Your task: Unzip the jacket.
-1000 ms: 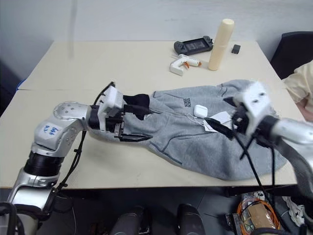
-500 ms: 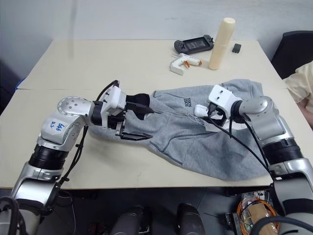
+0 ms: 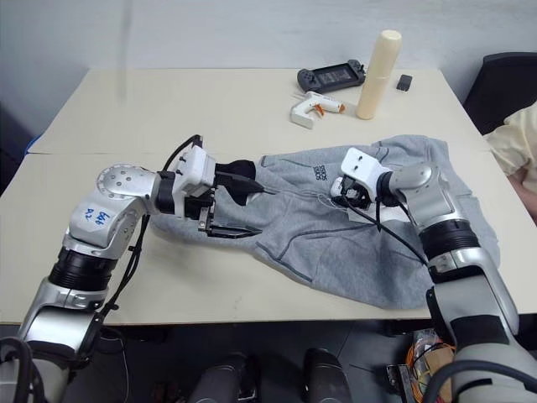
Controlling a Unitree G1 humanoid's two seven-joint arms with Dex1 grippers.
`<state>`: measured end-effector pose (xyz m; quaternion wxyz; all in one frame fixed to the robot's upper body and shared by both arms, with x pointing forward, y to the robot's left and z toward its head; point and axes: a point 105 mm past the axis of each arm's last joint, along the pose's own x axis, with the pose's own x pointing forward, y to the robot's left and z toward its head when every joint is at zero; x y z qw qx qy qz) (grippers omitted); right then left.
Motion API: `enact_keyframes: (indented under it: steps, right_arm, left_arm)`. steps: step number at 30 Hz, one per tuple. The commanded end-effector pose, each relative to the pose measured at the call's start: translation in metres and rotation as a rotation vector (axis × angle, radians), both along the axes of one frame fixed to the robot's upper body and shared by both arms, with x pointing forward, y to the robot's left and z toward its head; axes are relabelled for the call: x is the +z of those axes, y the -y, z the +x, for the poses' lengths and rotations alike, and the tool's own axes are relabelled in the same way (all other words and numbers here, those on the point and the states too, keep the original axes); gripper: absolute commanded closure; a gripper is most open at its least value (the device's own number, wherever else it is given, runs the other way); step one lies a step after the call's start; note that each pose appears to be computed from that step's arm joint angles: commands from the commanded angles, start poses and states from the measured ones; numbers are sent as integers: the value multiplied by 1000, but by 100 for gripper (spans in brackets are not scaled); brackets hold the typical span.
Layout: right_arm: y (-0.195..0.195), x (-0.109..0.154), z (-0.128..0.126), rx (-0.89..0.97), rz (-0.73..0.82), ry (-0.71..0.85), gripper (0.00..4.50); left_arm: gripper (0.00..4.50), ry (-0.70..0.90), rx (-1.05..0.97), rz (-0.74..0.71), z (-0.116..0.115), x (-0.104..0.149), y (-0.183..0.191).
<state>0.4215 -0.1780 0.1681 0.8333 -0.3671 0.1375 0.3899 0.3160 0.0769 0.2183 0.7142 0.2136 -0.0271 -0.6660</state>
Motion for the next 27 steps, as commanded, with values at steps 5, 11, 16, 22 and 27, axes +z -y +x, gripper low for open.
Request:
enact_keyframes:
  steps: [5, 11, 16, 22, 27]
  right_arm:
    - [21, 34, -7, -91, 72, 145, 217]
    - [78, 64, -54, -357, 174, 290, 217]
    - [178, 69, -117, -810, 109, 421, 217]
    - [247, 39, -167, -1097, 146, 330, 217]
    - [286, 29, -170, -1300, 296, 318, 217]
  left_arm:
    - [0, 55, -34, -35, -2, 17, 8]
    - [0, 29, -127, -61, -12, 11, 30]
    - [0, 18, -202, -89, -21, 9, 51]
    - [0, 12, -245, -85, -32, 1, 61]
    - [0, 1, -235, -87, -37, -2, 55]
